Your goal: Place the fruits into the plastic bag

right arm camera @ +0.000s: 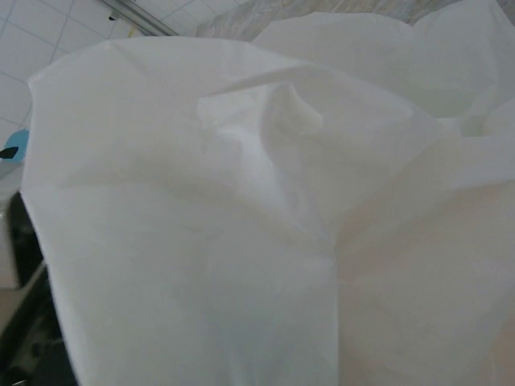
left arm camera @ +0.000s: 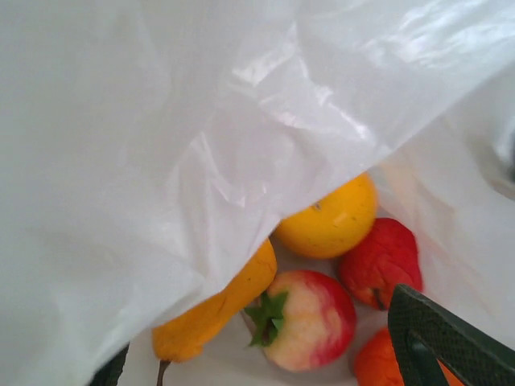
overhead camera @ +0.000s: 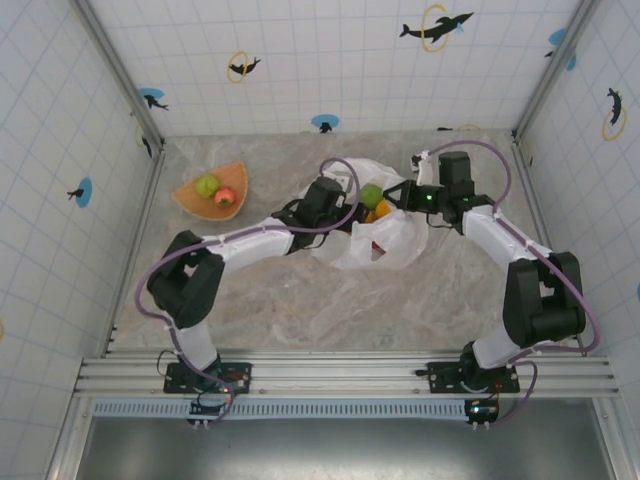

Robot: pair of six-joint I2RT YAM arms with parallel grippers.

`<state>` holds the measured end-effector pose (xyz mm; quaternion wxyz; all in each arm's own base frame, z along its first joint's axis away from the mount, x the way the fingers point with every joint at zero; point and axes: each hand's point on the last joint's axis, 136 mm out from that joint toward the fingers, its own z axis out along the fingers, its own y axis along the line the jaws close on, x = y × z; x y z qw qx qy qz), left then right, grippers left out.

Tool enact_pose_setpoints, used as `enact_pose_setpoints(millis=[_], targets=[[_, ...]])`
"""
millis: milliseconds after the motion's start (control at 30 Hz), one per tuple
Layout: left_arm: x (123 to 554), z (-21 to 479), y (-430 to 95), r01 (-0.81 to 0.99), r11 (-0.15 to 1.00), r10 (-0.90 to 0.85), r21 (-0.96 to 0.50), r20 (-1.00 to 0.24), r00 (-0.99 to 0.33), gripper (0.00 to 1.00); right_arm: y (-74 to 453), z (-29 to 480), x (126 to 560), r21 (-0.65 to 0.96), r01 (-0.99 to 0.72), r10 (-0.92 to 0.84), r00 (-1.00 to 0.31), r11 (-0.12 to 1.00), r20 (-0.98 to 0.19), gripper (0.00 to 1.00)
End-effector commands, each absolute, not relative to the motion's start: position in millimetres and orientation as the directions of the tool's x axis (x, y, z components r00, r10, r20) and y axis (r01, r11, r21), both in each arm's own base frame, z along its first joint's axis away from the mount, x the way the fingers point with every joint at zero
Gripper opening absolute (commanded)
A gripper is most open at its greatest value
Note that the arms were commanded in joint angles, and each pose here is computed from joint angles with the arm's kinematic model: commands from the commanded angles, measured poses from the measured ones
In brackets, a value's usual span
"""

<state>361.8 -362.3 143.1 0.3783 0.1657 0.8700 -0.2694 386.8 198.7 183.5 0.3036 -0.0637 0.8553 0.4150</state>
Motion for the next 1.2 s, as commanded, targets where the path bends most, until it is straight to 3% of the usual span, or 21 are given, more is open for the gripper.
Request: enact_pose_setpoints(millis=[0,200,433,733,967,1167], targets=[[343.0,162.8,-353.1,0.538,0.758,0.087,-0.368,-0.761,-0.643,0.84,194.4,191.4,383.6,0.651,-0.386,0.138,-0.785,0.653,-0.604,0.0],[316.3,181.3,-334.1,0.551,0.643,0.004,-0.531,-0.718,-0.696,0.83,193.3,186.3,384.2,0.653,-0.378,0.139,-0.79,0.656,-0.597,0.0],[305.4,213.4,-311.9,0.58,0.622,-0.028,-0.526,-0.755,-0.655,0.83,193.5,187.9,385.1,0.652,-0.379,0.139,-0.789,0.657,-0.599,0.0],[328.3,252.3,-232.5,0.494,0.746,-0.149,-0.446,-0.835,-0.529,0.85,193.3,188.6,384.7,0.649,-0.38,0.136,-0.788,0.659,-0.6,0.0],[361.7,254.8,-153.4,0.266,0.899,-0.202,-0.349,-0.868,-0.454,0.86,193.9,191.4,386.3,0.648,-0.385,0.137,-0.785,0.657,-0.605,0.0],[381.7,246.2,-85.2,0.04,0.934,-0.31,-0.355,-0.861,-0.404,0.87,193.1,188.0,386.2,0.65,-0.376,0.146,-0.785,0.661,-0.602,0.0]])
